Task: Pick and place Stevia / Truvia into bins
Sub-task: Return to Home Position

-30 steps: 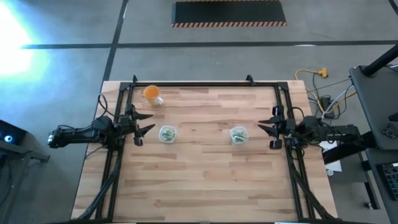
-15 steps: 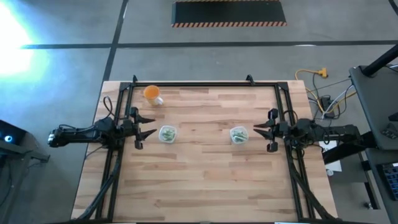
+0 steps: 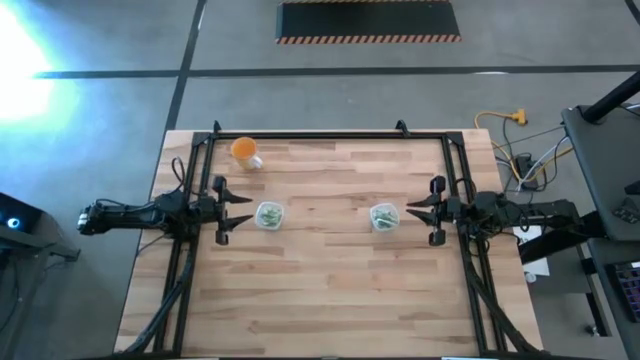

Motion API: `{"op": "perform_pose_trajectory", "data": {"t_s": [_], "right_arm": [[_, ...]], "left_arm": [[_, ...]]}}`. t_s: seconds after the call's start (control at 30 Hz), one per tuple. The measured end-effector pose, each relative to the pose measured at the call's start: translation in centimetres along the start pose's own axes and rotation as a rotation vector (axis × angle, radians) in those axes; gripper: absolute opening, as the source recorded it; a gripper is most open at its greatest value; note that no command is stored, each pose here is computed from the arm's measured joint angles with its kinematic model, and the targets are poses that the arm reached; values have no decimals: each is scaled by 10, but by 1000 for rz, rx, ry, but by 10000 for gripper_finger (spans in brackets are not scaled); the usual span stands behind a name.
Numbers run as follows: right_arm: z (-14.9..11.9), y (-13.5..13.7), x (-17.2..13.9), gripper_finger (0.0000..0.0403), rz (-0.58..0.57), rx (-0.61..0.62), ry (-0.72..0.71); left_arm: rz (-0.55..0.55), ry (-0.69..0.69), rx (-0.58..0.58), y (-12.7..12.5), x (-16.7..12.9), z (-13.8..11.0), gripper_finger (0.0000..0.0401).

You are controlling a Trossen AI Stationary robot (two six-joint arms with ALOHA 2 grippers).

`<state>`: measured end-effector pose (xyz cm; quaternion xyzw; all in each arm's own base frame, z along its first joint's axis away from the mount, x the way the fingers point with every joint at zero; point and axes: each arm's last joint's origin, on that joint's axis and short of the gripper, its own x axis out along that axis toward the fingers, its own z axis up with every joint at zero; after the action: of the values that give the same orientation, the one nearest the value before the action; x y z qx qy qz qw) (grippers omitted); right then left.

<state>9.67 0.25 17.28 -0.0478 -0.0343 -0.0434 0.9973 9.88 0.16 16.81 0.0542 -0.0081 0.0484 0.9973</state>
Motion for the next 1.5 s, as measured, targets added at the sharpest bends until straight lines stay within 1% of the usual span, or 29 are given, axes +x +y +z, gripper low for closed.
{"op": "perform_pose_trajectory", "data": {"t_s": [0.1, 0.23, 0.3, 0.43, 0.53, 0.63, 1.1, 1.5], "right_arm": [[0, 0, 0, 57, 0, 0, -1], [0, 0, 0, 57, -1, 0, -1], [0, 0, 0, 57, -1, 0, -1], [0, 0, 0, 57, -1, 0, -1], [0, 0, 0, 57, -1, 1, -3], [1, 0, 0, 57, -1, 1, -7], [2, 0, 0, 57, -4, 3, -20], [-3, 0, 0, 57, 2, -6, 37]], "left_arm": [[-23, -3, -1, -1, 0, 0, 192], [-104, -22, -13, -3, 0, 1, 192], [-120, -20, -25, -3, 0, 1, 192], [-116, -6, -32, -3, 0, 0, 192], [-73, 11, -55, -2, 0, -2, 192], [-54, 13, -72, -2, 0, -2, 192], [-51, 24, -76, -2, 1, -3, 192], [-51, 27, -75, -2, 1, -3, 192]]}}
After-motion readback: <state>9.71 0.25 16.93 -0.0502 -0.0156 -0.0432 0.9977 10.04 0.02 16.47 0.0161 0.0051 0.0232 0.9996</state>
